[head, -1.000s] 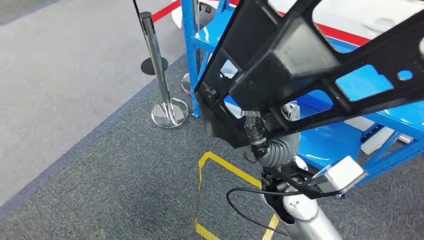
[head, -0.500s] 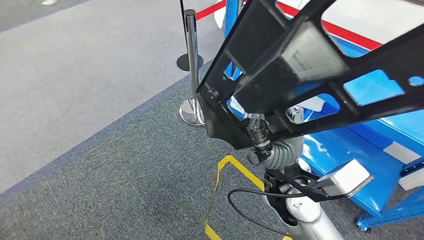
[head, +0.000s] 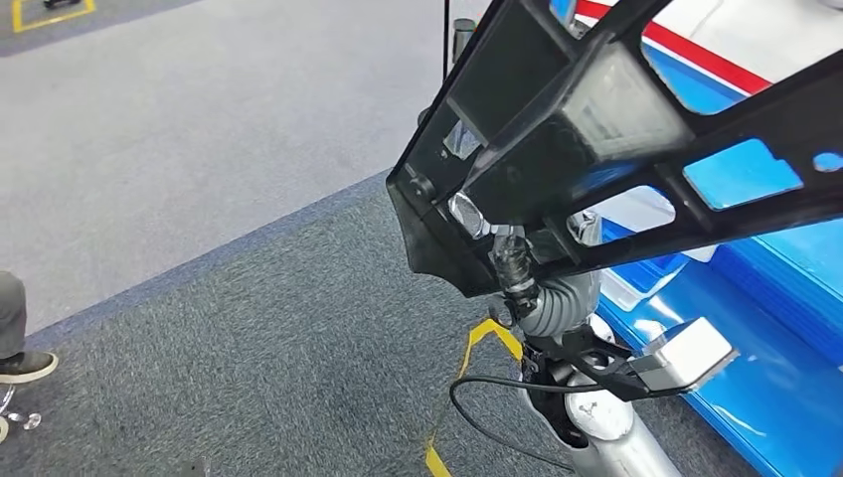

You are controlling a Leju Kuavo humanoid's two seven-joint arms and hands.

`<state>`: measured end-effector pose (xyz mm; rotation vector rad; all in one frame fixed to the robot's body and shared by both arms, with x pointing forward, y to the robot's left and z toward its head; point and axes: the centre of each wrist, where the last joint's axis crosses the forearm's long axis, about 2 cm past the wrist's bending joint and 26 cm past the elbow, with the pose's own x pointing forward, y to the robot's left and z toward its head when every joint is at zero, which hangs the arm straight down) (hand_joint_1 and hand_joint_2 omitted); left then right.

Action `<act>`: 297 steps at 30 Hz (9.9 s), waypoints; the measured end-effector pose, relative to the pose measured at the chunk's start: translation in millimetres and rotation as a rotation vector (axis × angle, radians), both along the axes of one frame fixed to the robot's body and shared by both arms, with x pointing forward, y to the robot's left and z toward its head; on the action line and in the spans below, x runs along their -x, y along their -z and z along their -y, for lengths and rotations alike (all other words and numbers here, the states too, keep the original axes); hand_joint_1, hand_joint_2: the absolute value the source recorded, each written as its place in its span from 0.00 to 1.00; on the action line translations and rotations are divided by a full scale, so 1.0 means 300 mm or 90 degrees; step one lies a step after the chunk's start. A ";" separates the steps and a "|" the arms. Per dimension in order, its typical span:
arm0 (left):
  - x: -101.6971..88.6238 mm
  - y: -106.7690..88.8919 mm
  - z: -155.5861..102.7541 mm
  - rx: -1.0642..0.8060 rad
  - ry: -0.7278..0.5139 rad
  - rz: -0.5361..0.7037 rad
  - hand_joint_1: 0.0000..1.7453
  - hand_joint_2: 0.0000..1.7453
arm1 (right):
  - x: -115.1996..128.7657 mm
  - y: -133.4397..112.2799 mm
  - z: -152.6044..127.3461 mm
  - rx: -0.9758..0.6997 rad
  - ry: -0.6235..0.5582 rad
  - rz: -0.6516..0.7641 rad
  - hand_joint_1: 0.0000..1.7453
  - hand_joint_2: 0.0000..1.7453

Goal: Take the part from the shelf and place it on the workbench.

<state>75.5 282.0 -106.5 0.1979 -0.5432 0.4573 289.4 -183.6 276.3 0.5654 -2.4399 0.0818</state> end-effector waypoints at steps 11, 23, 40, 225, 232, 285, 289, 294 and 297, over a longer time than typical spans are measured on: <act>0.000 0.000 -0.003 0.006 0.000 0.000 0.00 0.00 | 0.015 0.019 0.000 -0.001 0.002 -0.011 1.00 1.00; 0.004 0.001 -0.007 0.001 0.004 -0.001 0.00 0.00 | 0.032 0.020 -0.003 -0.008 -0.004 -0.011 1.00 1.00; 0.004 0.001 -0.007 0.000 0.003 0.000 0.00 0.00 | 0.032 0.011 -0.004 -0.008 -0.009 -0.008 1.00 1.00; -0.031 -0.005 -0.021 -0.014 0.145 0.001 0.00 0.00 | 0.093 0.055 0.089 0.001 0.071 -0.074 1.00 1.00; -0.037 -0.006 -0.019 -0.013 0.146 0.002 0.00 0.00 | 0.092 0.051 0.091 0.000 0.071 -0.071 1.00 1.00; -0.028 -0.004 -0.030 -0.012 0.144 -0.001 0.00 0.00 | 0.091 0.065 0.100 -0.007 0.076 -0.083 1.00 1.00; -0.028 -0.004 -0.030 -0.012 0.144 -0.001 0.00 0.00 | 0.091 0.065 0.100 -0.007 0.076 -0.083 1.00 1.00; -0.028 -0.004 -0.030 -0.011 0.144 -0.001 0.00 0.00 | 0.091 0.065 0.100 -0.007 0.076 -0.082 1.00 1.00; -0.029 -0.005 -0.030 -0.011 0.144 0.000 0.00 0.00 | 0.092 0.065 0.100 -0.009 0.075 -0.082 1.00 1.00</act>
